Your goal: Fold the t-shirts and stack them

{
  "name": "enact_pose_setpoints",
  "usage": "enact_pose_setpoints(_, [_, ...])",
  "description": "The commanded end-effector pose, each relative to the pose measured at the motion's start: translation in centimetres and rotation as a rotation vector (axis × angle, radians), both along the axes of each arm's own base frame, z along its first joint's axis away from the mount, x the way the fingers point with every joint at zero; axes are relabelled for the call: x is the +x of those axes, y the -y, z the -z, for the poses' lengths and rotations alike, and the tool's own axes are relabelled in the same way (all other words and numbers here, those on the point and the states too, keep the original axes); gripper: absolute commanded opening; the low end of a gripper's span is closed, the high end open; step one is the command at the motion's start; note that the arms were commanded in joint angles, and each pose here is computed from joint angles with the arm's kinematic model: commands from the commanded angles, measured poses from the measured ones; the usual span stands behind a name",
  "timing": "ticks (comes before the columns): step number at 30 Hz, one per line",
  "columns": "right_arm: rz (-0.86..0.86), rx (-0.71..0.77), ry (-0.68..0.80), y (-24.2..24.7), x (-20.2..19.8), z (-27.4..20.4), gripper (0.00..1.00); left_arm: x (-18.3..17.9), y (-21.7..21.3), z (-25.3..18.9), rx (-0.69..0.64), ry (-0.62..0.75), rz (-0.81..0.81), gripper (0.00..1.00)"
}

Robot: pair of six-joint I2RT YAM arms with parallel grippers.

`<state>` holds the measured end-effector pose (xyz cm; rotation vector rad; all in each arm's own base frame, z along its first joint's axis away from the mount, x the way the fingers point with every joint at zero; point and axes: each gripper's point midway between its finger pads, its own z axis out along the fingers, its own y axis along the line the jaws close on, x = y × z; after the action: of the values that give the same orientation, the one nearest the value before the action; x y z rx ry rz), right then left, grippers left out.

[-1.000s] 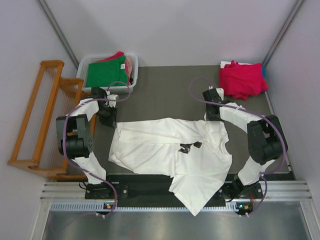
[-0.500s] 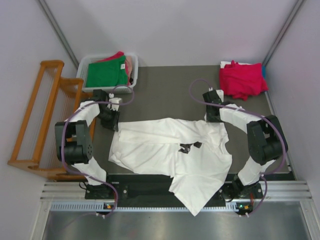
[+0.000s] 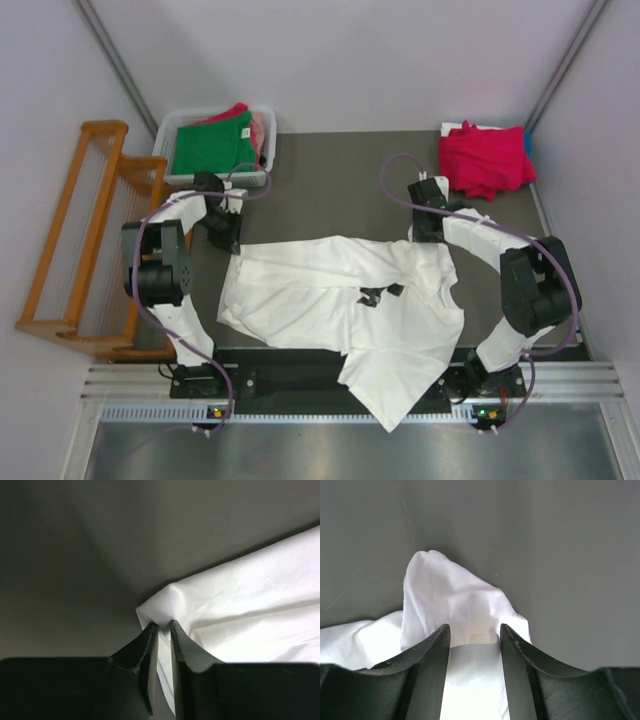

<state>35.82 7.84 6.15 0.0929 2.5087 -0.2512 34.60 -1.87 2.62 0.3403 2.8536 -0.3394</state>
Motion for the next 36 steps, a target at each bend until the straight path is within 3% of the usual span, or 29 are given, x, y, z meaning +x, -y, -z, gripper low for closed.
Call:
enact_pose_setpoints(1, [-0.004, 0.035, 0.067, -0.7, 0.5, -1.7, 0.44, 2.5, 0.9, -1.2, -0.012, 0.071, 0.001, 0.14])
enact_pose_setpoints(3, [-0.004, 0.039, 0.067, -0.7, 0.5, -1.7, 0.42, 2.7, 0.8, -0.9, -0.01, 0.071, -0.001, 0.0])
enact_pose_setpoints(21, [0.001, 0.015, 0.079, -0.5, 0.8, -2.3, 0.34, 4.3, 0.1, -0.2, 0.025, 0.101, -0.044, 0.0])
enact_pose_setpoints(26, [0.01, 0.009, 0.09, -0.4, 1.3, -2.6, 0.33, 5.4, -2.0, 0.3, 0.113, 0.134, -0.125, 0.0])
enact_pose_setpoints(36, [0.019, -0.011, 0.092, 0.1, 1.0, -2.8, 0.38, 9.0, -8.3, 1.2, 0.095, 0.124, -0.315, 0.0])
